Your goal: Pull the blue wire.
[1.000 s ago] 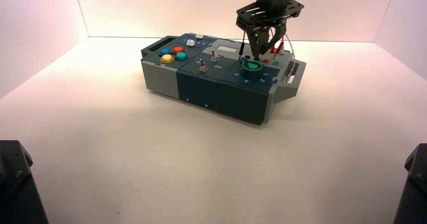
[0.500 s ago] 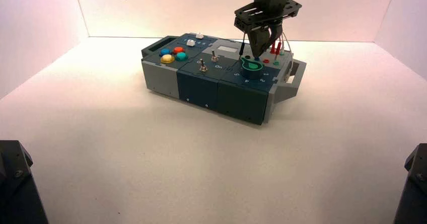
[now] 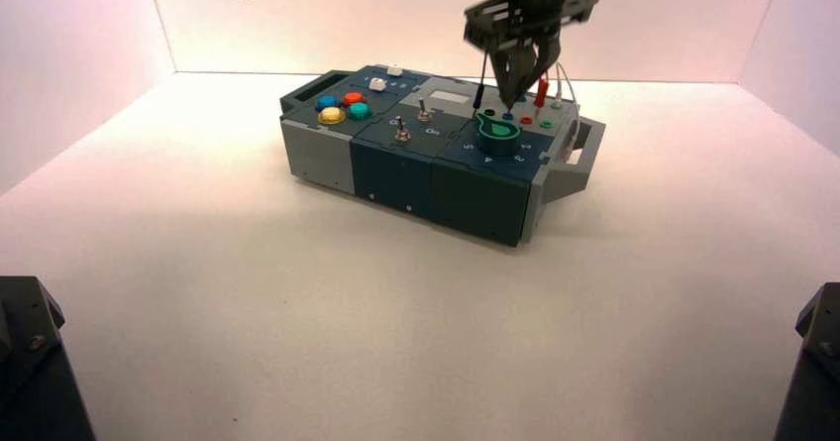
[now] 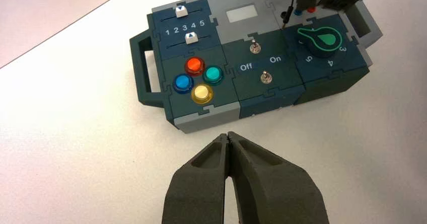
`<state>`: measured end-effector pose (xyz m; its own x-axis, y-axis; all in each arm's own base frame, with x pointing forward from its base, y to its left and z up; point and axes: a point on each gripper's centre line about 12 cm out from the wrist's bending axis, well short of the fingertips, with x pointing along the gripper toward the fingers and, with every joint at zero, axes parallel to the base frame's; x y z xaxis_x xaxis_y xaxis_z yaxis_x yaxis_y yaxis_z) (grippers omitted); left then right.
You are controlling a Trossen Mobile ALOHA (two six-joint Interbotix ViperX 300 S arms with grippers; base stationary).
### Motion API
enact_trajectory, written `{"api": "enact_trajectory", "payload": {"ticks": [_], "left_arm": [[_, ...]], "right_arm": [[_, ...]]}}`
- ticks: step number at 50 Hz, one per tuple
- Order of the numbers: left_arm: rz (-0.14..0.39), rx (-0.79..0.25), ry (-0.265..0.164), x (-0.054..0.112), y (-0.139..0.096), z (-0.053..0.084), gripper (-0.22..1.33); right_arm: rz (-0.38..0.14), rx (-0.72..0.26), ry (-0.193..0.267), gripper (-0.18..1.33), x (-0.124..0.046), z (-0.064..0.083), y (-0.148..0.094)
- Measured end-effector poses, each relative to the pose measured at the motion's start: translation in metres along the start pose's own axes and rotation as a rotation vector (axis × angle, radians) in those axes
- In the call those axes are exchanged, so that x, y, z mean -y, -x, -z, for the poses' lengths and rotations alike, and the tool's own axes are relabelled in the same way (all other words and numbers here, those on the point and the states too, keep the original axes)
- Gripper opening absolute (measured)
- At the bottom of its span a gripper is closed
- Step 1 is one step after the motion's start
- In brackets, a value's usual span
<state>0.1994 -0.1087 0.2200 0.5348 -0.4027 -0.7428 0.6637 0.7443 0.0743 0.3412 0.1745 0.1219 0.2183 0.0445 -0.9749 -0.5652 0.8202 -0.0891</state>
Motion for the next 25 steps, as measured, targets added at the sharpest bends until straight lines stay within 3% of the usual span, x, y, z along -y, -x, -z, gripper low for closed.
{"api": "enact_trajectory", "payload": {"ticks": [15,22,25], "left_arm": [[0.001,-0.004,0.001,0.000,-0.001,0.002,-0.16],[0.000,-0.003,0.001,0.000,-0.001,0.002,-0.16],[0.000,-0.003,0.001,0.000,-0.001,0.002,-0.16]], "right_arm": [[0.008,0.005,-0.007,0.07,0.005,0.002,0.019],[-0.021,-0.036,-0.034,0.07,0.001,0.007,0.021],[-0.036,-0.054,-0.044,0.15,-0.001,0.009,0.022]]}}
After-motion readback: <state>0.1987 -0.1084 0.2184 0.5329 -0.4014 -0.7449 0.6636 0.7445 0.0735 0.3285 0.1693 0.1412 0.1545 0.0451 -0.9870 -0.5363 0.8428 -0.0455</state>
